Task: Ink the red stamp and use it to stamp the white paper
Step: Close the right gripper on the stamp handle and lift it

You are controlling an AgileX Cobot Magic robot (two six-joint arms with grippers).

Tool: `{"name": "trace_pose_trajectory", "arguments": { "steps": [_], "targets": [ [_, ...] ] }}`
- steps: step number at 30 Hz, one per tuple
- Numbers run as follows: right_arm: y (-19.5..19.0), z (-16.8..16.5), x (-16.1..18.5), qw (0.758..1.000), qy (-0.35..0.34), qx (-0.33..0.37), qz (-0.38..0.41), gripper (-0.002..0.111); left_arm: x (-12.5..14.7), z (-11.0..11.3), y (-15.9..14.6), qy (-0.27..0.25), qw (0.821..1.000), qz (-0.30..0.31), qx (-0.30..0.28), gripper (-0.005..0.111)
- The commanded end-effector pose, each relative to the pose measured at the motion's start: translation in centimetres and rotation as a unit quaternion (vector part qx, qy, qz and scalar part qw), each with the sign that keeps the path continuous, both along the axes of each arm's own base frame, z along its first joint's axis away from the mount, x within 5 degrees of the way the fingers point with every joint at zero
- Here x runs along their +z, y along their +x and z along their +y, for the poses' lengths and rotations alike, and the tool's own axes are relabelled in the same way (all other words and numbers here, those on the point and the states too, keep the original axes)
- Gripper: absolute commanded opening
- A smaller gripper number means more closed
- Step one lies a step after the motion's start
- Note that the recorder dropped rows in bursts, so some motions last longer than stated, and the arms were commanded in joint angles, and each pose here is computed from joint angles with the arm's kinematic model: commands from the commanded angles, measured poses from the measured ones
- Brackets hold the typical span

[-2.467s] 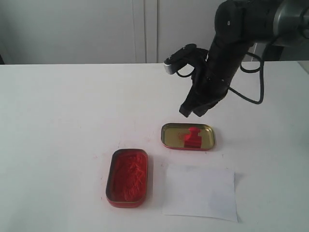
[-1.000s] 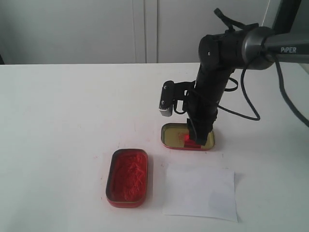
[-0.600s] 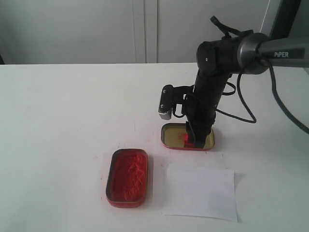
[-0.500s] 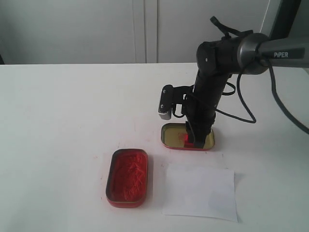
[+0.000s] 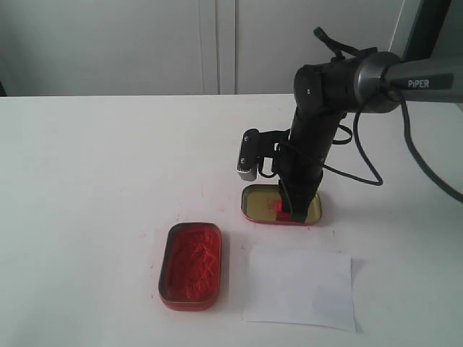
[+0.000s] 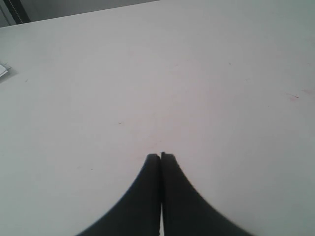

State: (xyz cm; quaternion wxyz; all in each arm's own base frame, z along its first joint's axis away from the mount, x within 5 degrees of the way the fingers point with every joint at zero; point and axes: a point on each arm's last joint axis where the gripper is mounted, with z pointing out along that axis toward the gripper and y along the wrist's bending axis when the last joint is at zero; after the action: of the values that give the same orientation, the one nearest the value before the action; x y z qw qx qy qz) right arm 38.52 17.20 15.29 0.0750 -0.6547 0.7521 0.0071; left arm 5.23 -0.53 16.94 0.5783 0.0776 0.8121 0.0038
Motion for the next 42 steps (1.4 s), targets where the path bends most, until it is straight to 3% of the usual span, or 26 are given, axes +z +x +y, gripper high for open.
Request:
{"name": "trace_pose_trajectory", "arguments": {
  "steps": [1,15,24,31,42],
  "targets": [
    [-0.2,-0.1,1.0,1.0,0.002,0.002,-0.004,0.0,-0.1,0.0,0.0,0.0,1.0,0.0,0.0,0.0],
    [-2.0,-0.4,6.1,1.0,0.025,-0.002,-0.008,0.0,-0.1,0.0,0.0,0.0,1.0,0.0,0.0,0.0],
    [-3.1,-0.3,9.9,0.993,0.068,-0.094,-0.032,0.0,-0.1,0.0,0.0,0.0,1.0,0.0,0.0,0.0],
    [-5.0,1.7,11.8,0.99,0.084,-0.101,-0.042,0.0,-0.1,0.0,0.0,0.0,1.0,0.0,0.0,0.0],
    [-8.6,6.7,11.7,0.994,0.068,-0.074,-0.036,0.0,-0.1,0.0,0.0,0.0,1.0,0.0,0.0,0.0]
  ]
}}
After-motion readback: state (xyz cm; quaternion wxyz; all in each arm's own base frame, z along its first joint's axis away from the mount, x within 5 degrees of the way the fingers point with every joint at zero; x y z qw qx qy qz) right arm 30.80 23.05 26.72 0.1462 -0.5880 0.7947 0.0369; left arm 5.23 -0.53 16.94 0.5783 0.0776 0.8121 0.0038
